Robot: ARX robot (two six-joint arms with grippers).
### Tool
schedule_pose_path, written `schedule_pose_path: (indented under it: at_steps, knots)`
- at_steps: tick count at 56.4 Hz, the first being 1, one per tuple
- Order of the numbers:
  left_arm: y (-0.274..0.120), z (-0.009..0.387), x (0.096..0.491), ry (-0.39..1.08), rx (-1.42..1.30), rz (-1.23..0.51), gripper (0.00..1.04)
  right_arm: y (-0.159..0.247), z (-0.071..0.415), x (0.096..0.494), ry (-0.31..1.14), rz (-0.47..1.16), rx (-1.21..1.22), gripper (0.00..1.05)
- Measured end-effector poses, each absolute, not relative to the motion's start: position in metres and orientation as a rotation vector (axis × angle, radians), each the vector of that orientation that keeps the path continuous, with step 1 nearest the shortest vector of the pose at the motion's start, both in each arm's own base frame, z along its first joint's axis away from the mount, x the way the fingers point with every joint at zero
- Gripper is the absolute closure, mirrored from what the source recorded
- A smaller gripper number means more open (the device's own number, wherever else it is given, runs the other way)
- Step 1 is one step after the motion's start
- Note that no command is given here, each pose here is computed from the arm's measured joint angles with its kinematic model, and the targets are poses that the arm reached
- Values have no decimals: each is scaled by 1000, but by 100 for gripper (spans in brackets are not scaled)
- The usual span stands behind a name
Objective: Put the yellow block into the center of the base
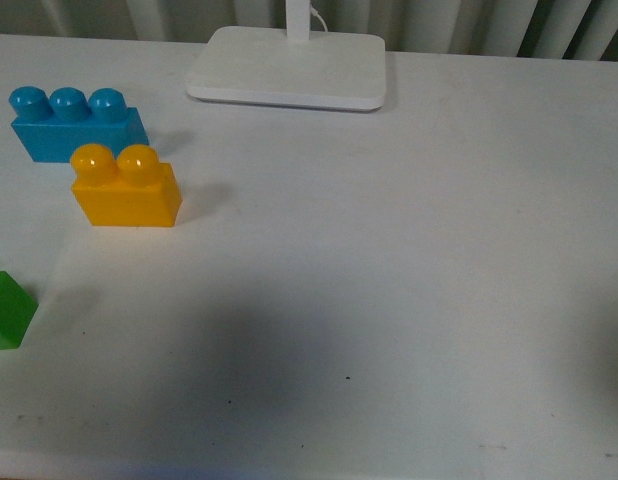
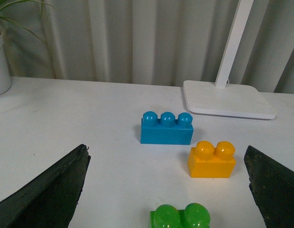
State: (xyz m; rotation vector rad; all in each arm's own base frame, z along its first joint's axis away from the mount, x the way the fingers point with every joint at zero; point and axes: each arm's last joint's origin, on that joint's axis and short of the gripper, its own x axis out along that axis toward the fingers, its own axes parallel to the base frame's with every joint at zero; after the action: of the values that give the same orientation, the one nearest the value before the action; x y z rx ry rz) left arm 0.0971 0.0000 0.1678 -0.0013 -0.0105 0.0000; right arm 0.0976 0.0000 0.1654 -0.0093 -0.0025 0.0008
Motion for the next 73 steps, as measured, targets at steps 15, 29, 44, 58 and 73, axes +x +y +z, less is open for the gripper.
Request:
schedule_pose_path:
  at_steps: [15, 29, 44, 58, 73]
  knots:
    - [0, 168, 97, -10, -1, 0, 6, 0, 165, 98, -2, 1, -9, 9]
    - [0, 168, 97, -10, -1, 0, 6, 0, 165, 98, -2, 1, -9, 9]
    - [0, 168, 97, -10, -1, 0, 6, 0, 165, 98, -2, 1, -9, 9]
    - [0, 168, 97, -10, -1, 0, 6, 0, 165, 98, -2, 1, -9, 9]
    - [0, 168, 97, -10, -1, 0, 6, 0, 165, 98, -2, 1, -9, 9]
